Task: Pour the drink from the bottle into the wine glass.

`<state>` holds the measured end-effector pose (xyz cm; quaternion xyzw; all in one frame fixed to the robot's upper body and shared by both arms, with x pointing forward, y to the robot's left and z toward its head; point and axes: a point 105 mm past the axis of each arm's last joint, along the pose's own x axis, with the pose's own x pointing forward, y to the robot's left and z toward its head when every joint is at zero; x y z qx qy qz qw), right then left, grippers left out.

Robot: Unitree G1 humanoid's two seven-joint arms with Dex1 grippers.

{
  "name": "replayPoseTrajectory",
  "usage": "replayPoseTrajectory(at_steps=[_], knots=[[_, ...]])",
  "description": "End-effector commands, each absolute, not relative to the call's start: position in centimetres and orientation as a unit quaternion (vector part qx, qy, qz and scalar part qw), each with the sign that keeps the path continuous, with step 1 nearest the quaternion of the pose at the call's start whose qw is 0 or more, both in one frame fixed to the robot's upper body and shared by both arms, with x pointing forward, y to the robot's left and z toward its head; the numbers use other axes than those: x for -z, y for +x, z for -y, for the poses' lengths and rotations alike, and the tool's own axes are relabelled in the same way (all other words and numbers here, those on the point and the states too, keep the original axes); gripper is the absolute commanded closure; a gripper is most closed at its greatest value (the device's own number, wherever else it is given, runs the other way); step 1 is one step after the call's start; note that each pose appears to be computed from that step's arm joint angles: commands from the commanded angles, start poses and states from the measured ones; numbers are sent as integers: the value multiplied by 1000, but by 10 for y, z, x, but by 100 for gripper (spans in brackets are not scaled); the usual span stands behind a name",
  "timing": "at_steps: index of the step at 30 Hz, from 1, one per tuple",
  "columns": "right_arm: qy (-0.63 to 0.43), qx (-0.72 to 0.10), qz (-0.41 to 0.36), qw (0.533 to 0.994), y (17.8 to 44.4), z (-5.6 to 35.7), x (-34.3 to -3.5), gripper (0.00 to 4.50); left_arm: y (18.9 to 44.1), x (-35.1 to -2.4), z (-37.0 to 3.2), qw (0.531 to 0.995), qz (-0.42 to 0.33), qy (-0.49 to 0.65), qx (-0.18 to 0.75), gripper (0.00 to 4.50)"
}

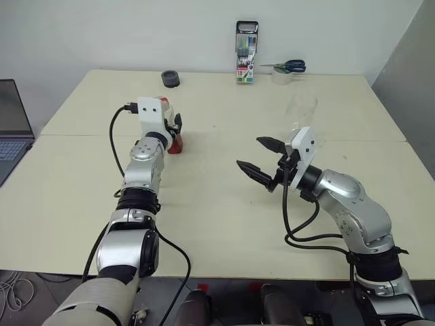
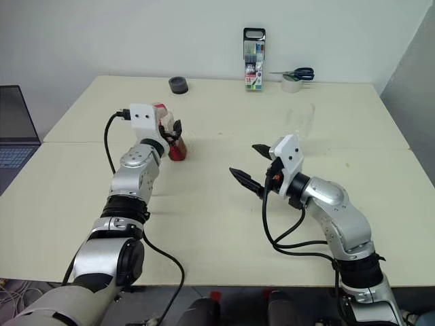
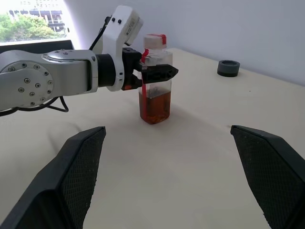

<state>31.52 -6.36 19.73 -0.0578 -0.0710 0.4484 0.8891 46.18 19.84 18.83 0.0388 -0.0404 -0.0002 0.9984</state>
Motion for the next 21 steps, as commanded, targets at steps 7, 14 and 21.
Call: replayPoseTrajectory(at_steps=[7, 14, 21], knots=[[-60, -452, 94, 885, 311, 61, -207, 0, 462, -213, -193, 996, 85, 34, 12, 268], [-65, -447, 108, 885, 309, 64, -215, 0, 442, -205, -165, 987, 100, 25, 121, 268], [-83, -457, 101, 880, 295, 75, -218, 0, 406, -214, -124, 948, 139, -5, 286, 268]])
